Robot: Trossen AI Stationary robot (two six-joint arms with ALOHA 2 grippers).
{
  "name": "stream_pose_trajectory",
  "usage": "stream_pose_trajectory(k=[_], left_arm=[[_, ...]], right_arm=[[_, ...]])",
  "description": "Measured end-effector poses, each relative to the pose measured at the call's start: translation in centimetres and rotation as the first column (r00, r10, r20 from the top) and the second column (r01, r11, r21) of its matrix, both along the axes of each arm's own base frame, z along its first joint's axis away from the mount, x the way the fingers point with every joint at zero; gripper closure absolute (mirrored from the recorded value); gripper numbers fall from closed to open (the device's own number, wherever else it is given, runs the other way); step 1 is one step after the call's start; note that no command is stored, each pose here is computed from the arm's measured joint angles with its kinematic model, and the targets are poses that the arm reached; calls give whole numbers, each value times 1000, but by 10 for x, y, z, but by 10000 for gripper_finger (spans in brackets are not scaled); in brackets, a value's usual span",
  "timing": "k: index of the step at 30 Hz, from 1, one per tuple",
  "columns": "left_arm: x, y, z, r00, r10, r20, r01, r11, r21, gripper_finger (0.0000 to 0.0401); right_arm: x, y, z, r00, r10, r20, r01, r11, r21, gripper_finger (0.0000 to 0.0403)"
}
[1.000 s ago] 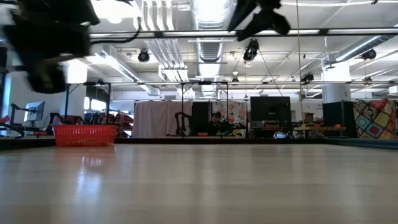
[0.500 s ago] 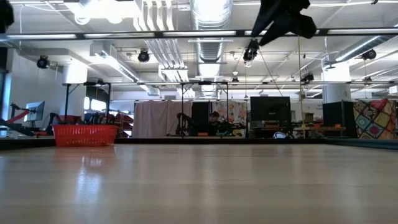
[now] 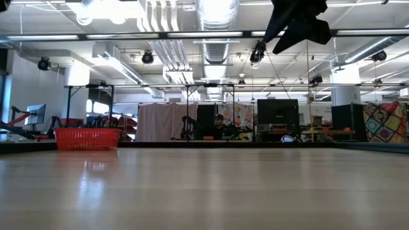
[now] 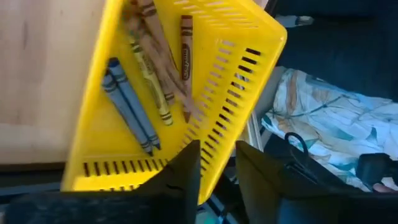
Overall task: Sort crayons
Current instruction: Return to Home Position
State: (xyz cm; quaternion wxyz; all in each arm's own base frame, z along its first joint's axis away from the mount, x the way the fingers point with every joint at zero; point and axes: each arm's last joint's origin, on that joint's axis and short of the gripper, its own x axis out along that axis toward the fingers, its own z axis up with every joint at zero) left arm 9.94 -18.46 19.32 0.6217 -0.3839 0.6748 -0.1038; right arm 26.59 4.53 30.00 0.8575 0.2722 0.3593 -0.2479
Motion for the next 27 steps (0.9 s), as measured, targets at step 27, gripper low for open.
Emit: stream_pose_trajectory(k=[27], left_arm=[[134,58,185,658,-6,753,-387,855,345,326]], right_arm=[[-34,53,71,733,571,370,-482,820,-309,337]])
